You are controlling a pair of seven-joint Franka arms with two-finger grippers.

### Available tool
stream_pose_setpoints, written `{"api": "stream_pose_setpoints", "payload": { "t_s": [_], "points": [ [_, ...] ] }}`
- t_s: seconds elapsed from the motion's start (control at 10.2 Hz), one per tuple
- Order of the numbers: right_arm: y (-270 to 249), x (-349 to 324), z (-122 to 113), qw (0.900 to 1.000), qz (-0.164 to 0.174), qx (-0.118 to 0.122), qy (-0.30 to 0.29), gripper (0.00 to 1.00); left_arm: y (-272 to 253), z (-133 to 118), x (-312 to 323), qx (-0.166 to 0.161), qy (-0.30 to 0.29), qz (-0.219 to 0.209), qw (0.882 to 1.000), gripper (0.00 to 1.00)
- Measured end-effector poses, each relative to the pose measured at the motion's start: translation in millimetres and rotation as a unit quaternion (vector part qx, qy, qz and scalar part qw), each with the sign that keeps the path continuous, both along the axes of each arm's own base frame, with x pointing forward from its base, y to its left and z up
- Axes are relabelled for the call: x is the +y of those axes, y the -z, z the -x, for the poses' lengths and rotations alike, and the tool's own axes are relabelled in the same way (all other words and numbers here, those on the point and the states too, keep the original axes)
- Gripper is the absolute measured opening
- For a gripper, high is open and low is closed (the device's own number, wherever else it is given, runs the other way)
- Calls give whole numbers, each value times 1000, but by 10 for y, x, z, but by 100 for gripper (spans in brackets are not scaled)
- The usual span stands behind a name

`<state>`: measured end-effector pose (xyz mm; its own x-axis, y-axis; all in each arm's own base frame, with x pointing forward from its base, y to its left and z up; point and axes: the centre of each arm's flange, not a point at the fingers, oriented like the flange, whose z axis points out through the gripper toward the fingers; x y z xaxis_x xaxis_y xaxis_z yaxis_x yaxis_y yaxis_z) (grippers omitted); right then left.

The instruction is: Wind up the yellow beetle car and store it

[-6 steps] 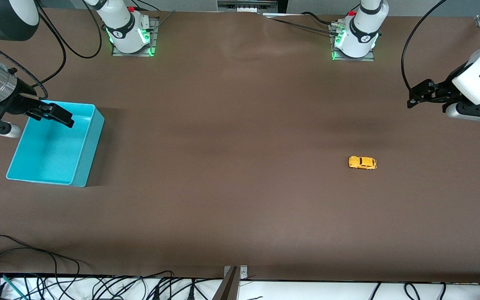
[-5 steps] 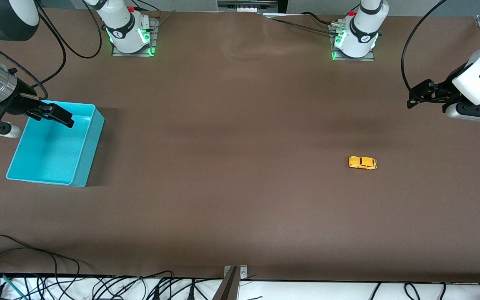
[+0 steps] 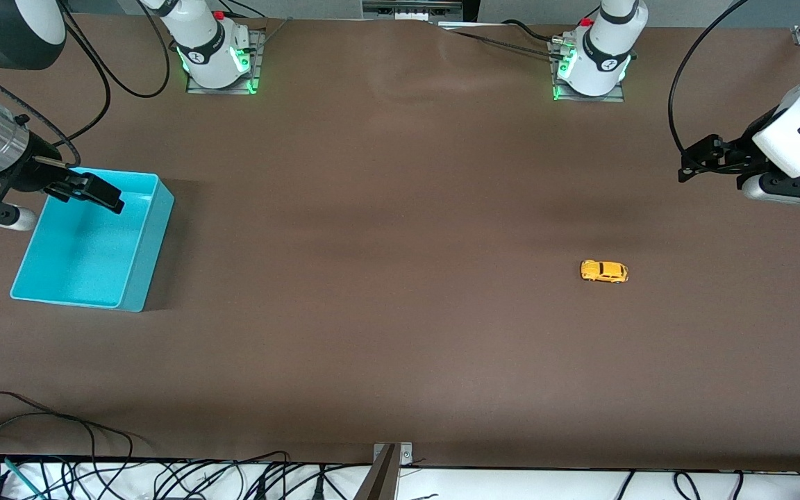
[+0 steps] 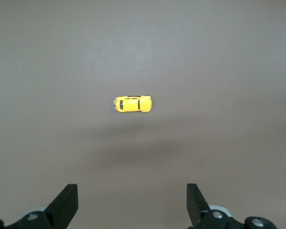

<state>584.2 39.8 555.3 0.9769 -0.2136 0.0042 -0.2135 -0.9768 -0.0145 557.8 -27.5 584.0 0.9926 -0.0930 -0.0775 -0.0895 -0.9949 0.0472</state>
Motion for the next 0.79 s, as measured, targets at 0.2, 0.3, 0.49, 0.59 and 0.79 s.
{"api": "stream_pose_setpoints", "payload": {
  "t_s": [0.2, 0.3, 0.49, 0.59, 0.79],
  "points": [
    [-3, 0, -6, 1000, 0, -3, 0, 100, 1, 0, 0, 0, 0, 0, 1000, 100],
    [-6, 0, -20, 1000, 0, -7, 0, 100, 1, 0, 0, 0, 0, 0, 1000, 100],
    [5, -1, -35, 1000, -1, -9, 0, 100, 1, 0, 1, 0, 0, 0, 1000, 100],
    [31, -1, -46, 1000, 0, -8, 0, 100, 1, 0, 1, 0, 0, 0, 1000, 100],
    [82, -4, -69, 1000, 0, -5, 1, 100, 1, 0, 1, 0, 0, 0, 1000, 100]
  ]
}}
